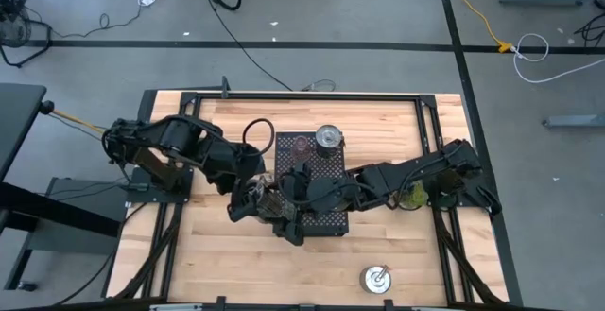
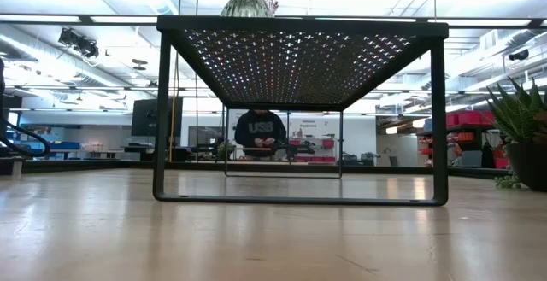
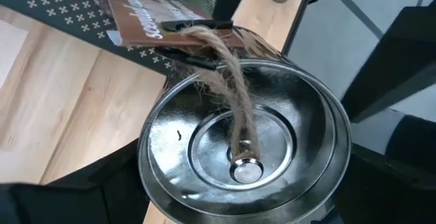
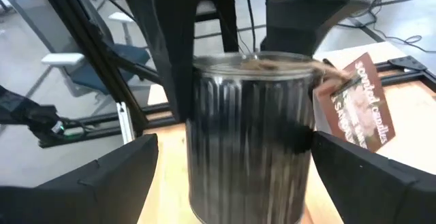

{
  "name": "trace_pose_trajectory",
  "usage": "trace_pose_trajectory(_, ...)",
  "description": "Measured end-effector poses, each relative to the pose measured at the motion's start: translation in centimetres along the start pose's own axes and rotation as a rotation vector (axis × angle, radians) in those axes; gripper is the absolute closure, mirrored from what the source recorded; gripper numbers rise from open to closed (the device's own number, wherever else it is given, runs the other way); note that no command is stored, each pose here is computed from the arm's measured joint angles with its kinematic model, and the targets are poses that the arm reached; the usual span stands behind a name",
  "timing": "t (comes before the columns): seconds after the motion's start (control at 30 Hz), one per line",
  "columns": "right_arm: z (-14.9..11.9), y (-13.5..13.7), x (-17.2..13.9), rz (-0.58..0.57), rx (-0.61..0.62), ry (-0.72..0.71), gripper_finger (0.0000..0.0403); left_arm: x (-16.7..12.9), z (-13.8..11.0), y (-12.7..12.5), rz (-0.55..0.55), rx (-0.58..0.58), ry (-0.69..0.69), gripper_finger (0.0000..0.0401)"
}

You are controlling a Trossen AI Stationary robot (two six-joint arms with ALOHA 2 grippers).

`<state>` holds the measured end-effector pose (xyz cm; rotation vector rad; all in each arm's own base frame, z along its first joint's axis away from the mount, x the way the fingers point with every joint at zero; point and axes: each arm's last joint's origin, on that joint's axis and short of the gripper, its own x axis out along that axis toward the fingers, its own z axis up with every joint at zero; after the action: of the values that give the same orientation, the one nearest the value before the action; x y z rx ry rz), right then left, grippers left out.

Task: Pick & Place candle stick holders
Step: Put the brown scented candle on the shelf

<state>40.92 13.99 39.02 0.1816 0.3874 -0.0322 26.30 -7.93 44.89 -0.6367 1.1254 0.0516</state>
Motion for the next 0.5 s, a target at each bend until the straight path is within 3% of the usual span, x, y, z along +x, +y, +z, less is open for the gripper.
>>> trace_pose_trajectory(0.5,-0.3,-0.8,1.8,0.008,0.006,-0.001,0.0021,0.0,0.1,-0.1,-0.012,0.007,-0.011,0.0043)
